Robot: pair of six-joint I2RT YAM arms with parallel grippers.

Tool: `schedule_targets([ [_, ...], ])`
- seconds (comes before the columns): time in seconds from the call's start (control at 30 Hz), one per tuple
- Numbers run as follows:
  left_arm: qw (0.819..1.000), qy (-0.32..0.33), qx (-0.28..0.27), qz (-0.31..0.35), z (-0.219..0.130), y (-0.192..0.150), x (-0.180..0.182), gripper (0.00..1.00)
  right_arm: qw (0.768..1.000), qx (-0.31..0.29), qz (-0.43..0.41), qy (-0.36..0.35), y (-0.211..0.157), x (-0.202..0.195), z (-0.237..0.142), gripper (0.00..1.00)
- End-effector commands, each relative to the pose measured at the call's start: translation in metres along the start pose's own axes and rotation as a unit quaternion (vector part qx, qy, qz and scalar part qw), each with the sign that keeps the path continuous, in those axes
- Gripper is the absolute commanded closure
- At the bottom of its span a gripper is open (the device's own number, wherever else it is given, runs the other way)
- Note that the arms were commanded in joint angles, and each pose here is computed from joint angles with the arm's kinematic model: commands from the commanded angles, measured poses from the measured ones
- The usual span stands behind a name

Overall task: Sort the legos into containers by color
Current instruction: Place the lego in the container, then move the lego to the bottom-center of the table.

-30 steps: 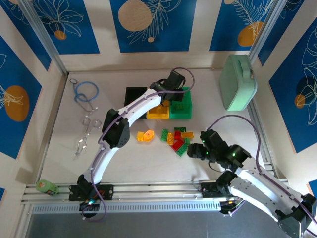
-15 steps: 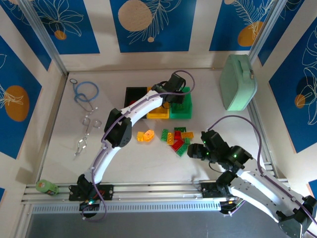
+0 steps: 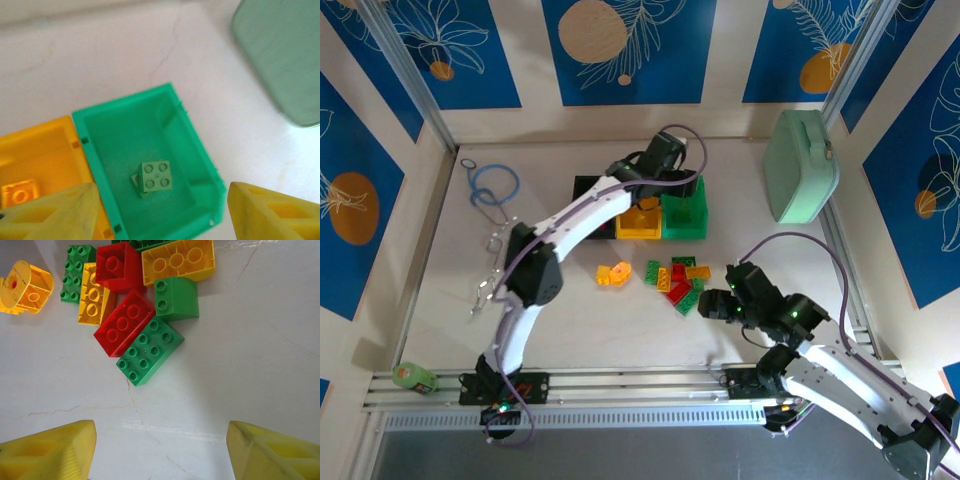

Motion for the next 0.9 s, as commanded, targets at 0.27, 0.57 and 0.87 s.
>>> schedule_targets([
  [0.27,0.996,-0.012,-0.083,-0.027,-0.111,-0.07,0.018,0.33,0.999,0.047,0.008,-0.016,0.015,0.02,0.022,0.3],
  [0.57,0.996,0.054,-0.041,-0.051,-0.144,-0.185,0.066,0.34,0.995,0.094,0.012,-0.032,0.014,0.037,0.062,0.31],
  [0.87,0.991,0.095,-0.01,-0.093,-0.171,-0.261,0.11,0.35,0.989,0.117,0.02,-0.082,0.016,0.039,0.092,0.34],
])
Point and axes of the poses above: each hand's point on the last joint's axis, 136 mm out from that joint toward the fingers, its own z axis out along the fingers, its own x axis along the line the jaws close on, y = z × x, the point moved 6 cm from there along -z, back along the fingers, and after that the axes turned 3 degrees about -z, right-handed, at the moved point
